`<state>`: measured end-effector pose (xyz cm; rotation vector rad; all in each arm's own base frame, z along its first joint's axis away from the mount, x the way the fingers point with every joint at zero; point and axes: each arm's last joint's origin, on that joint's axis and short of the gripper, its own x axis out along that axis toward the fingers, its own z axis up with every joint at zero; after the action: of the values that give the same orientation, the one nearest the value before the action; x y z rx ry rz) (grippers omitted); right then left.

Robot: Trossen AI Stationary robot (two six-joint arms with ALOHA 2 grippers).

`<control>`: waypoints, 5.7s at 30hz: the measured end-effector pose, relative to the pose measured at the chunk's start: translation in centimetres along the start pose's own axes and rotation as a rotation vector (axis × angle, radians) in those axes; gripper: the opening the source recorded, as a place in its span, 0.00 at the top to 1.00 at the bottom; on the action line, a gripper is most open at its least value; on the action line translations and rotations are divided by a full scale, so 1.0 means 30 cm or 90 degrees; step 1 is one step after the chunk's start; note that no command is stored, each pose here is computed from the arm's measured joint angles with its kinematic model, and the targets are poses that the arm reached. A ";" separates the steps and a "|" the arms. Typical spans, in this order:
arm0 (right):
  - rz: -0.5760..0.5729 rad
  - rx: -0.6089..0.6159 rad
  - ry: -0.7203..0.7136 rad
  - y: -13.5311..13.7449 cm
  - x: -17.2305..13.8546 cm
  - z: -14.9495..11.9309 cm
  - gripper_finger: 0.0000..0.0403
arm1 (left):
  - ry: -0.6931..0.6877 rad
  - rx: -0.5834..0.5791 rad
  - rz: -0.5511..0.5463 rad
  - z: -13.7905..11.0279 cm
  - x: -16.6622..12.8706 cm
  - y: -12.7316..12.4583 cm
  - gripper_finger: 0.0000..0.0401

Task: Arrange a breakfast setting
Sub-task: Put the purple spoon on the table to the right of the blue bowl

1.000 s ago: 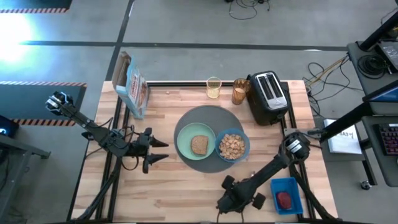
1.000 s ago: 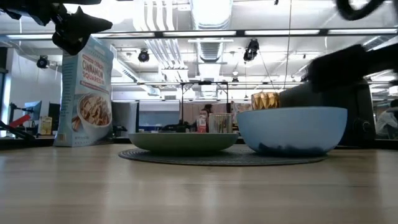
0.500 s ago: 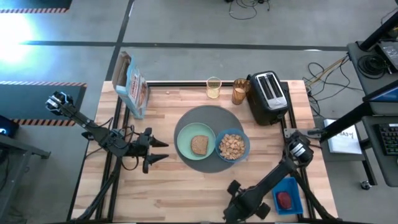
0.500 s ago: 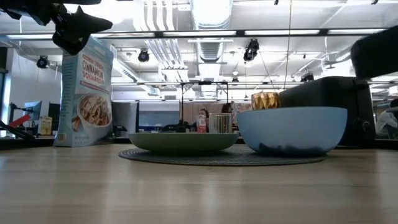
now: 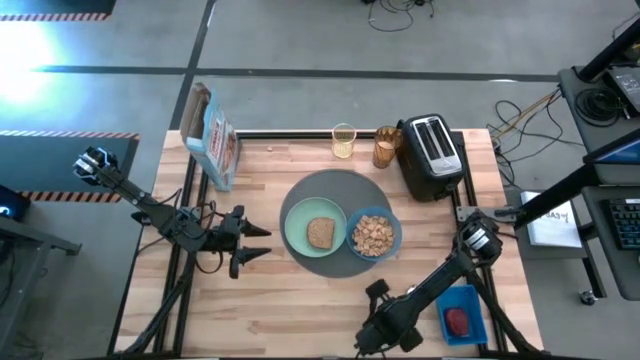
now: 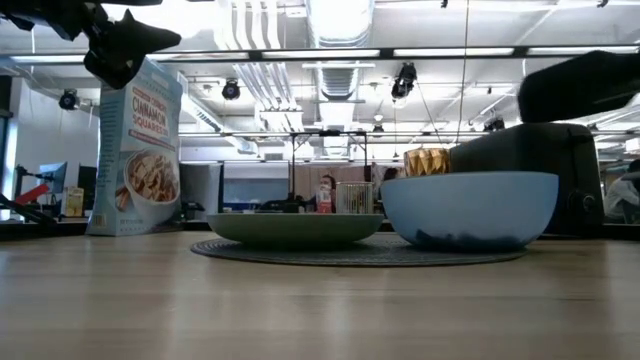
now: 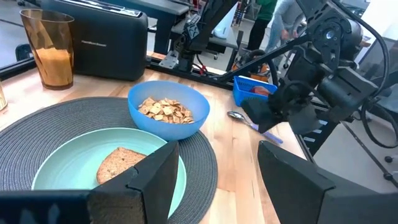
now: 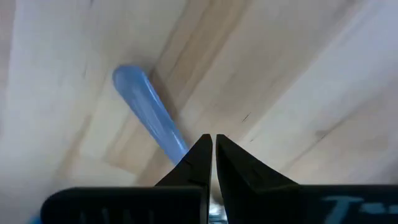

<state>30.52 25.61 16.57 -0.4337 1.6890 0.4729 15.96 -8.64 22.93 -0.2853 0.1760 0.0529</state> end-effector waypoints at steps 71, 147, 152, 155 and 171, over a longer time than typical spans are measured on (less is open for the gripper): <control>0.063 1.452 0.079 0.045 0.047 0.002 0.60 | 0.037 0.104 0.018 -0.029 0.012 0.004 0.49; -0.162 1.363 -0.096 -0.228 0.097 -0.366 0.95 | 0.041 0.114 0.045 -0.035 0.012 0.010 0.49; -0.143 1.326 -0.109 -0.228 0.061 -0.343 0.90 | 0.041 0.114 0.045 -0.035 0.012 0.010 0.49; -0.148 1.324 -0.106 -0.225 0.042 -0.340 0.84 | 0.041 0.113 0.045 -0.035 0.012 0.010 0.49; -0.137 1.405 -0.094 -0.112 0.063 -0.338 0.79 | 0.041 0.111 0.045 -0.035 0.012 0.010 0.49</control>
<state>23.57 17.29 16.00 1.0037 1.1001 -1.4603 16.13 -8.64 21.79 -0.1066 0.2536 0.0979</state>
